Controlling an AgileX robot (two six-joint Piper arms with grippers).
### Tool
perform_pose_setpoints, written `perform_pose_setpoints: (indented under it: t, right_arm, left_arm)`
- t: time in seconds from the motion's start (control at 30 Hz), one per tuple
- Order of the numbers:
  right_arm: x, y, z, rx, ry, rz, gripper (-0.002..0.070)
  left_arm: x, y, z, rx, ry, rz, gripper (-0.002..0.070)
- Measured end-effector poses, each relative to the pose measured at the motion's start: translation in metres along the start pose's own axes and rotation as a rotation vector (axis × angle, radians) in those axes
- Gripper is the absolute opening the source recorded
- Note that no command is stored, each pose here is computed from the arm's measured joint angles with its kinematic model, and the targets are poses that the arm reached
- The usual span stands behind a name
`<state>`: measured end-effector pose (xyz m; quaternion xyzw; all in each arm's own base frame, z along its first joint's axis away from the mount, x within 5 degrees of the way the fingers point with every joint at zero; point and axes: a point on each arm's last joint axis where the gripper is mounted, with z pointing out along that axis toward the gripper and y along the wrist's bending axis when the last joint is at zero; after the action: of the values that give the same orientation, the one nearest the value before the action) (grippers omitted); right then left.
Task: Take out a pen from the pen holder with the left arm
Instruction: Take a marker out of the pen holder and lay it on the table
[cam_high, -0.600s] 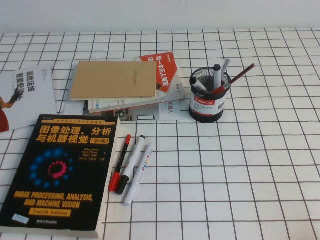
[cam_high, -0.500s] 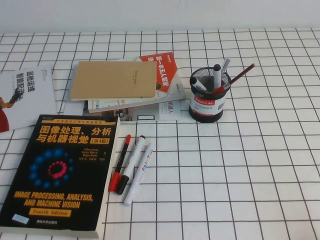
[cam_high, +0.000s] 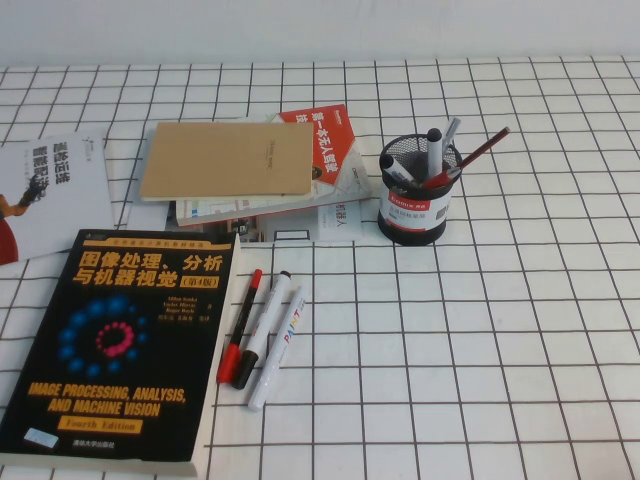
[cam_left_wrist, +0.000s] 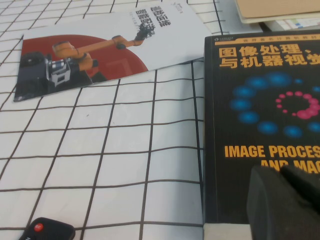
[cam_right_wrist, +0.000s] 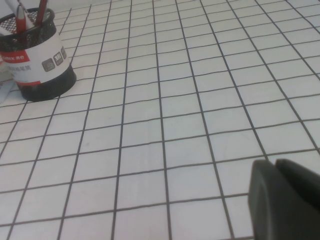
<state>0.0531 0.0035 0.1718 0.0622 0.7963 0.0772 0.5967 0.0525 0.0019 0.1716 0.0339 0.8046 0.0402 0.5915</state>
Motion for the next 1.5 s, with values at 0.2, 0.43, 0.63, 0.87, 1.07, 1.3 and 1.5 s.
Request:
perform_pose_setpoints:
  t: [0.2, 0.43, 0.63, 0.87, 1.07, 1.3, 1.5]
  right_arm:
    - [0.0, 0.0, 0.0, 0.0, 0.0, 0.0, -0.0017]
    - [0.0, 0.0, 0.0, 0.0, 0.0, 0.0, -0.0017]
    - [0.0, 0.0, 0.0, 0.0, 0.0, 0.0, -0.0017]
    - [0.0, 0.0, 0.0, 0.0, 0.0, 0.0, -0.0016]
    - [0.0, 0.0, 0.0, 0.0, 0.0, 0.0, -0.0017]
    - [0.0, 0.0, 0.0, 0.0, 0.0, 0.0, -0.0017]
    - [0.0, 0.0, 0.0, 0.0, 0.0, 0.0, -0.0017]
  left_arm:
    - [0.0, 0.0, 0.0, 0.0, 0.0, 0.0, 0.0001]
    - [0.0, 0.0, 0.0, 0.0, 0.0, 0.0, 0.0001]
    - [0.0, 0.001, 0.0, -0.007, 0.0, 0.018, 0.0001]
    - [-0.005, 0.003, 0.0, -0.033, -0.053, 0.081, 0.0001]
    - [-0.029, 0.001, -0.005, 0.053, -0.323, -0.404, 0.0001]
    - [-0.041, 0.007, -0.01, 0.136, -0.475, -0.867, 0.0001]
    - [-0.042, 0.007, -0.01, 0.141, -0.481, -0.895, 0.0001]
